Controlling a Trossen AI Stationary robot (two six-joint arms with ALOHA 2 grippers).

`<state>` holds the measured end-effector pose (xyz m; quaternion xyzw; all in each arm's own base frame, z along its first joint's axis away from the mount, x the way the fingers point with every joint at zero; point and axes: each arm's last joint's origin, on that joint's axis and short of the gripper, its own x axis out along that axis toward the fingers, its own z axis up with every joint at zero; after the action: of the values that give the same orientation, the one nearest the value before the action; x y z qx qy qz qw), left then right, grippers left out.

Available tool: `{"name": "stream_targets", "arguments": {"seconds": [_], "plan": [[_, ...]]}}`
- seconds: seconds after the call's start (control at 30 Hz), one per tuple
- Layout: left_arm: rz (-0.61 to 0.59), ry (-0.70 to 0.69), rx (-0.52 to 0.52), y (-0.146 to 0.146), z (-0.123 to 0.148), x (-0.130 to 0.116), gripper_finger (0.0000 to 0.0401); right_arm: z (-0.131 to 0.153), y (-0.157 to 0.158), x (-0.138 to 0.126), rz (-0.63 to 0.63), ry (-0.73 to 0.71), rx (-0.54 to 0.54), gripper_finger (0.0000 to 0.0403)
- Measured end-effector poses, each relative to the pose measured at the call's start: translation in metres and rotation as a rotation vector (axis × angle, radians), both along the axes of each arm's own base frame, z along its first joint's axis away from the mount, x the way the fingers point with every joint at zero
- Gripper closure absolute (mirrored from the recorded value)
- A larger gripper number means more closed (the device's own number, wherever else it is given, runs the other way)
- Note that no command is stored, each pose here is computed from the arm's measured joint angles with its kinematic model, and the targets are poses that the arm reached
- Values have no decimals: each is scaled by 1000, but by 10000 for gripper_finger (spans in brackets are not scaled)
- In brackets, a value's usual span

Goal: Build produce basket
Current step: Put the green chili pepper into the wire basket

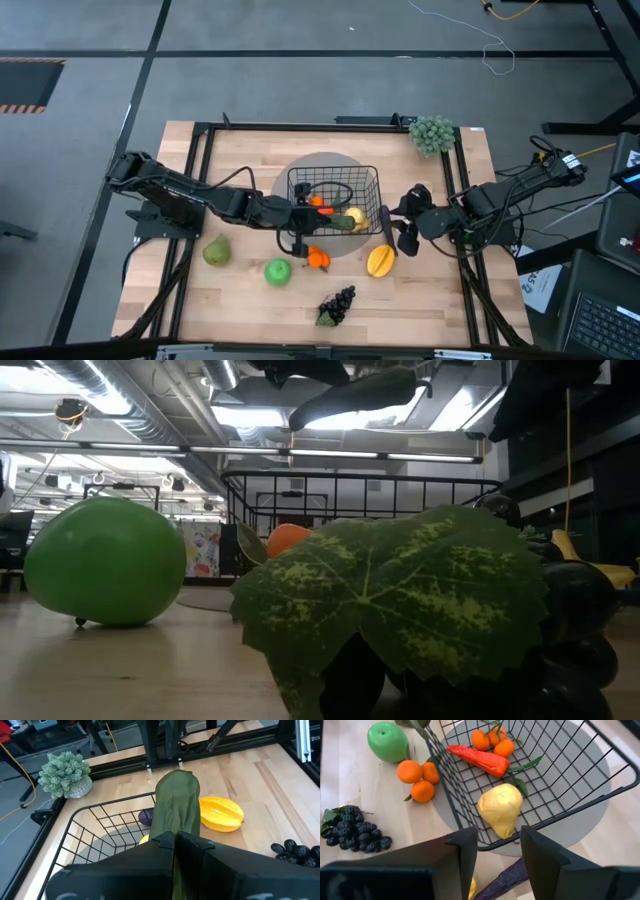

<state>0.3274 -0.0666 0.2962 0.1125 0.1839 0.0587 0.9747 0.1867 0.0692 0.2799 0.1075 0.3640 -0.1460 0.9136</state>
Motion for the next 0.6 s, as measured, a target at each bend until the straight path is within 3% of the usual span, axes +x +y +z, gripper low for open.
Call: {"name": "stream_targets", "arguments": {"seconds": [0.6], "plan": [[56,-1,5,15,0,3,401,1,0,1,-5,-19,3,263]]}}
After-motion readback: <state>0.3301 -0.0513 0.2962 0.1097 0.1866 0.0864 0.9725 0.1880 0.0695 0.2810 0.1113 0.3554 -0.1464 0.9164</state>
